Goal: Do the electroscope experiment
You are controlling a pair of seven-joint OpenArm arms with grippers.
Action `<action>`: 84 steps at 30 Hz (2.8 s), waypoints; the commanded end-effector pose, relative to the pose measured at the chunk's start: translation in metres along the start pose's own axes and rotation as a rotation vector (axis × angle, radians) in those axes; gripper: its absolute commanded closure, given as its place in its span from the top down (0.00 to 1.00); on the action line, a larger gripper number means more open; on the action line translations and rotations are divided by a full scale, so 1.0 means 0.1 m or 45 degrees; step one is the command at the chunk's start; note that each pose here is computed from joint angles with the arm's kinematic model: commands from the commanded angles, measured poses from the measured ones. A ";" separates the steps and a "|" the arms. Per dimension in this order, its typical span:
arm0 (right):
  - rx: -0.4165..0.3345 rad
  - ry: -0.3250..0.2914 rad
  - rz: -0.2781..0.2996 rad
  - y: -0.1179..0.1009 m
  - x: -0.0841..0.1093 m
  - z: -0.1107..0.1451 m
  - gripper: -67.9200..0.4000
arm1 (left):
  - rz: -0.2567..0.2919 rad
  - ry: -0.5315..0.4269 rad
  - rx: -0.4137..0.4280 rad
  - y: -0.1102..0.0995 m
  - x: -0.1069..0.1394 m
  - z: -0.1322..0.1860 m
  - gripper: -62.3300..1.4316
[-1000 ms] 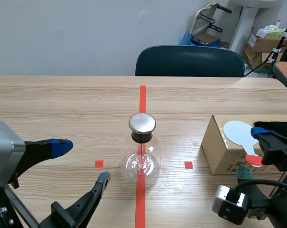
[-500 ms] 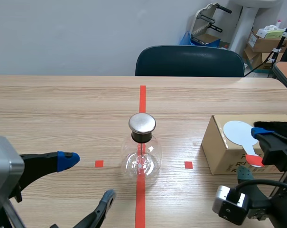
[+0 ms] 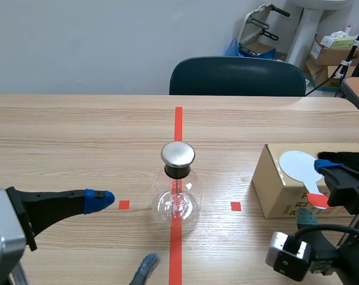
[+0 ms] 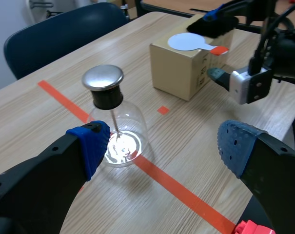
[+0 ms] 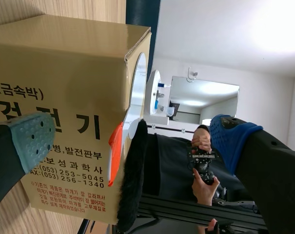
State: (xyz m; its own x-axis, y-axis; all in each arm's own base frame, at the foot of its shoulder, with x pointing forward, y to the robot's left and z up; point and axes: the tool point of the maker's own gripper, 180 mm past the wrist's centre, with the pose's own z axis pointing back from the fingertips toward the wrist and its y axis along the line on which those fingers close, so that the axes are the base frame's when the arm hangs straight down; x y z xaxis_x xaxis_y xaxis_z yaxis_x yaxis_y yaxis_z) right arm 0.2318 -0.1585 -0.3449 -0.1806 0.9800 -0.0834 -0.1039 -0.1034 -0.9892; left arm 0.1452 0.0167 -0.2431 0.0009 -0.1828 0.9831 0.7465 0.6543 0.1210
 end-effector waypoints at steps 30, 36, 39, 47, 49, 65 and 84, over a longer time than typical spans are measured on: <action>-0.033 0.007 0.009 -0.07 -0.05 -0.03 1.00 | 0.002 -0.045 -0.027 -0.09 0.12 -0.10 0.77; -0.033 0.007 0.009 -0.07 -0.05 -0.03 1.00 | -0.004 -0.055 -0.035 -0.07 0.14 -0.12 0.77; -0.033 0.007 0.009 -0.07 -0.05 -0.03 1.00 | -0.007 -0.057 -0.032 -0.06 0.14 -0.12 0.77; -0.033 0.007 0.009 -0.07 -0.05 -0.03 1.00 | 0.002 -0.067 -0.030 -0.07 0.16 -0.13 0.77; -0.033 0.007 0.009 -0.07 -0.05 -0.03 1.00 | 0.005 -0.067 -0.035 -0.08 0.16 -0.13 0.77; -0.033 0.007 0.009 -0.07 -0.05 -0.03 1.00 | 0.012 -0.066 -0.052 -0.10 0.16 -0.13 0.77; -0.034 0.008 0.010 -0.07 -0.05 -0.03 1.00 | 0.012 -0.066 -0.052 -0.10 0.16 -0.13 0.77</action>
State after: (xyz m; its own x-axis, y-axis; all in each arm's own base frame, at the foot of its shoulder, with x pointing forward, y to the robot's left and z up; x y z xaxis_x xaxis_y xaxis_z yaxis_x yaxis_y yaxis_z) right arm 0.2318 -0.1584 -0.3449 -0.1804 0.9801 -0.0830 -0.1043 -0.1030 -0.9892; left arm 0.1487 0.0024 -0.2413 -0.0090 -0.1741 0.9847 0.7678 0.6297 0.1183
